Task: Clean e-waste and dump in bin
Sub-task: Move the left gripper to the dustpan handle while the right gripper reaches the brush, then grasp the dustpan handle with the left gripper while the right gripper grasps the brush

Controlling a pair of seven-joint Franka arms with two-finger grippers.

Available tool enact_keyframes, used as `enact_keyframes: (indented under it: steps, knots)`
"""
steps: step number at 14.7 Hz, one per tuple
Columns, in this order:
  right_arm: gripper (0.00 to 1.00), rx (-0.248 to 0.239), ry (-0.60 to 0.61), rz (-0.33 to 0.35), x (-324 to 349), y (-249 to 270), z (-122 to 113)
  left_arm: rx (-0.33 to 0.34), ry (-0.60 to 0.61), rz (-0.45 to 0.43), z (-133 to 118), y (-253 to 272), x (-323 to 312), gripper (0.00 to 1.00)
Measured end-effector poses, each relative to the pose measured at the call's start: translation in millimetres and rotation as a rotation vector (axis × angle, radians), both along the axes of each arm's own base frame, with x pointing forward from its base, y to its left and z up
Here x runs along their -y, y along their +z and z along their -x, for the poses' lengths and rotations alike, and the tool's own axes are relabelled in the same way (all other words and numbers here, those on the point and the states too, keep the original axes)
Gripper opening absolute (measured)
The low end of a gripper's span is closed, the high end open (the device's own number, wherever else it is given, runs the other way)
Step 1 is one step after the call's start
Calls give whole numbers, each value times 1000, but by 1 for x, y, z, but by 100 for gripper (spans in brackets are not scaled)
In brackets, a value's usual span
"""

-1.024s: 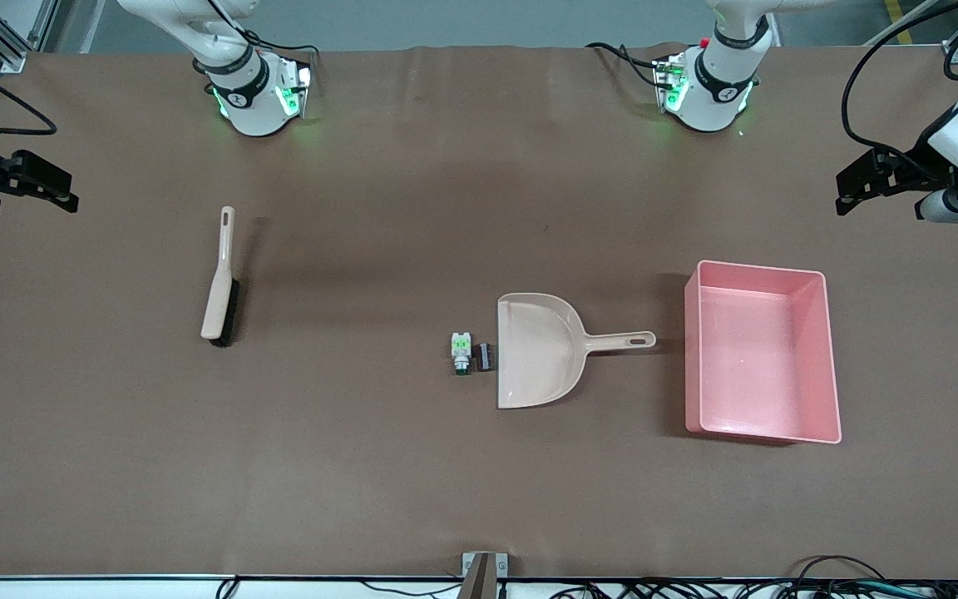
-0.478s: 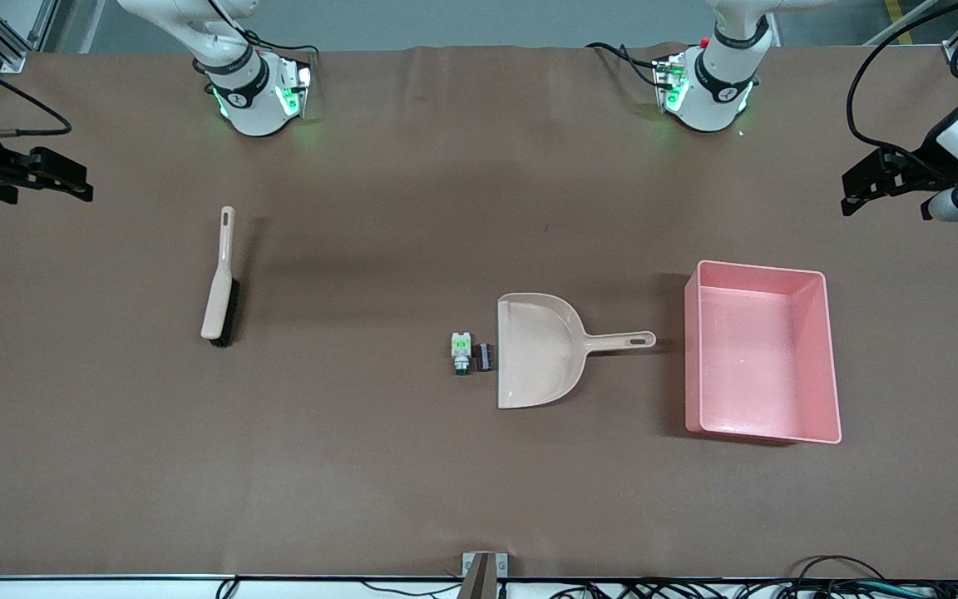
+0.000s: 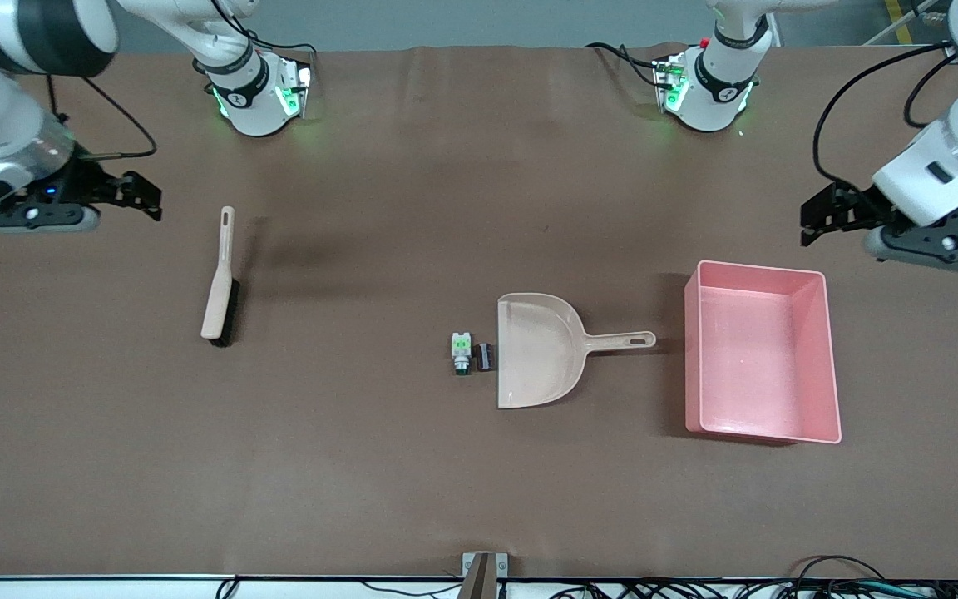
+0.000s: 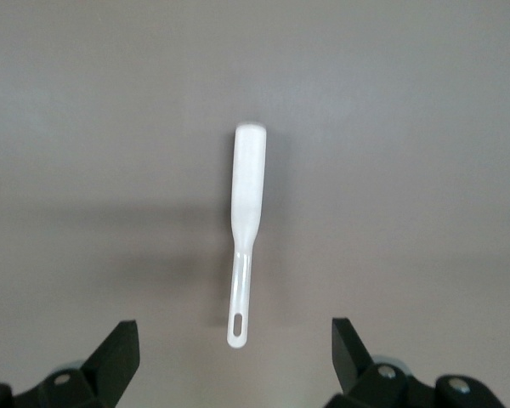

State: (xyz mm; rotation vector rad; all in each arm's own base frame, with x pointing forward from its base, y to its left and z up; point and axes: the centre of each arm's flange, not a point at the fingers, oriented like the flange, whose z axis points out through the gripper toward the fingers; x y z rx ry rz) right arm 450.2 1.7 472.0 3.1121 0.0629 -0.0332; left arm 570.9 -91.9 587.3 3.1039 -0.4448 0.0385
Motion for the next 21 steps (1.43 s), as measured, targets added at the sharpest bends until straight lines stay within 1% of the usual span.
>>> enact_keyframes:
  steps: [2, 4, 7, 8, 10, 11, 13, 15, 16, 17, 18, 19, 20, 21]
  knots:
    - [100, 28, 4, 1, 0, -53, 29, -6, -86, 4, -5, -23, 18, 100]
    - [100, 62, 21, -1, -5, -103, 52, -9, -183, 12, -9, -48, 43, 100]
    - [100, 114, 35, -4, -9, -146, 75, -29, -321, 32, -11, -90, 84, 99]
    - [100, 130, 36, -6, -8, -158, 78, -35, -385, 42, -12, -106, 97, 99]
    - [100, 142, 35, -11, -8, -180, 76, -42, -507, 63, -17, -135, 114, 98]
    - [100, 141, 35, -14, -8, -193, 73, -43, -556, 71, -18, -146, 120, 97]
    - [100, 133, 33, -19, -8, -220, 71, -15, -670, 83, -19, -167, 130, 96]
    - [99, 115, 28, -23, -7, -240, 71, 14, -799, 89, -17, -192, 135, 96]
    - [97, 107, 25, -24, -6, -245, 71, 17, -861, 93, -16, -205, 136, 96]
    - [91, 101, 21, -24, -5, -248, 71, 18, -913, 98, -17, -217, 137, 96]
    - [81, 99, 18, -24, -5, -249, 71, 20, -962, 106, -18, -229, 139, 96]
    - [81, 98, 17, -24, -4, -249, 71, 20, -1001, 117, -18, -241, 143, 95]
    - [74, 98, 16, -24, -4, -249, 71, 17, -1029, 130, -18, -254, 149, 95]
    - [65, 97, 15, -24, -4, -249, 71, 18, -1056, 139, -18, -267, 155, 93]
